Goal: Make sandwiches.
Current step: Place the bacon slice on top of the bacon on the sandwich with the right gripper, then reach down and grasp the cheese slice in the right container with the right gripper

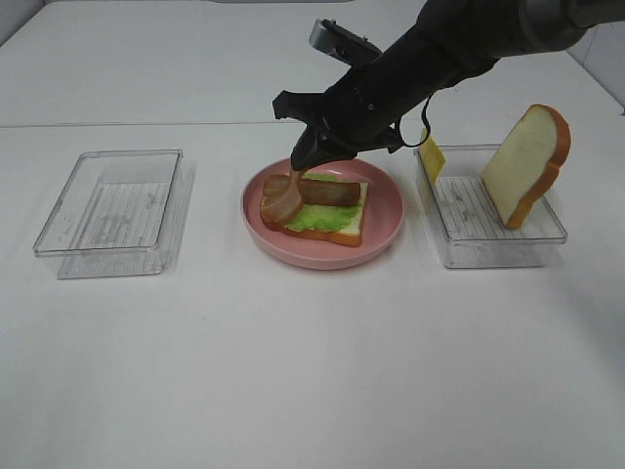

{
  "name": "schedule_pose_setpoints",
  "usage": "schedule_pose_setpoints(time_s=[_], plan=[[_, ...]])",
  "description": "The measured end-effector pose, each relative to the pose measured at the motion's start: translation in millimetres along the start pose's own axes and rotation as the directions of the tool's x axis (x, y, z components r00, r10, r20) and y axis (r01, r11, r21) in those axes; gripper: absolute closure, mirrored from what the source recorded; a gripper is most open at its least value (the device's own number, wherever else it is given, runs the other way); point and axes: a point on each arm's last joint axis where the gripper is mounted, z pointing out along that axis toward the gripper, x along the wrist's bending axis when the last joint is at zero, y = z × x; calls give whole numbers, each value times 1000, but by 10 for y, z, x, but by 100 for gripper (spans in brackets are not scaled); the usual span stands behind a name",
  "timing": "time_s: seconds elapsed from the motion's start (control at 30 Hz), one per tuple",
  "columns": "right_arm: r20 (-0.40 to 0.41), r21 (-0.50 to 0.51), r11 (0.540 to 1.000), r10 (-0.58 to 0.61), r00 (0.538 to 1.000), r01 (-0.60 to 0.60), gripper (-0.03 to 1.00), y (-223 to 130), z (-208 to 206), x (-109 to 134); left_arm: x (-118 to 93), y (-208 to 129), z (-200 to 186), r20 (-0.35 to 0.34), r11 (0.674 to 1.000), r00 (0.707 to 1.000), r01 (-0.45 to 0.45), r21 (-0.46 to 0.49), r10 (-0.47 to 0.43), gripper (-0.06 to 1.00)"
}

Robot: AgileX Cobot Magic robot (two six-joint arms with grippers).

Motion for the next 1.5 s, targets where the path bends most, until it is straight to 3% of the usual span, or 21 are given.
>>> schedule_pose_setpoints(time_s=[0.13, 0.63, 0.73, 0.77, 0.8, 0.83, 0.87, 0.93, 0.97, 1.0, 1.23, 1.5], plan=[[52, -11, 999, -34, 998, 35, 94, 11, -1, -47, 0, 0, 0, 0, 1000, 1000, 0, 0, 0, -4], [117, 8, 995, -95, 989, 95, 93, 1, -5, -106, 0, 0, 0, 0, 1000, 1000, 0, 0, 0, -4], [128, 5, 994, -109, 986, 110, 81, 6, -6, -116, 0, 0, 0, 0, 1000, 1000, 0, 0, 0, -4], [133, 0, 994, -113, 985, 114, 65, 11, -6, -119, 0, 0, 0, 0, 1000, 1000, 0, 0, 0, -4], [133, 0, 994, -113, 985, 114, 65, 11, -6, -119, 0, 0, 0, 0, 1000, 1000, 0, 0, 0, -4], [136, -6, 993, -114, 984, 116, 47, 17, -7, -122, 0, 0, 0, 0, 1000, 1000, 0, 0, 0, -4], [136, -6, 993, -114, 984, 116, 47, 17, -7, -122, 0, 0, 0, 0, 1000, 1000, 0, 0, 0, -4], [141, -4, 992, -123, 982, 125, 24, 19, -11, -125, 0, 0, 0, 0, 1000, 1000, 0, 0, 0, -4], [141, -4, 992, -123, 982, 125, 24, 19, -11, -125, 0, 0, 0, 0, 1000, 1000, 0, 0, 0, -4], [147, -4, 991, -134, 980, 135, 15, 24, -27, -122, 0, 0, 0, 0, 1000, 1000, 0, 0, 0, -4], [157, -23, 985, -164, 974, 170, 8, 94, -246, -21, 0, 0, 0, 0, 1000, 1000, 0, 0, 0, -4], [190, -76, 991, -92, 977, 108, 8, 197, -805, 206, 0, 0, 0, 0, 1000, 1000, 0, 0, 0, -4]])
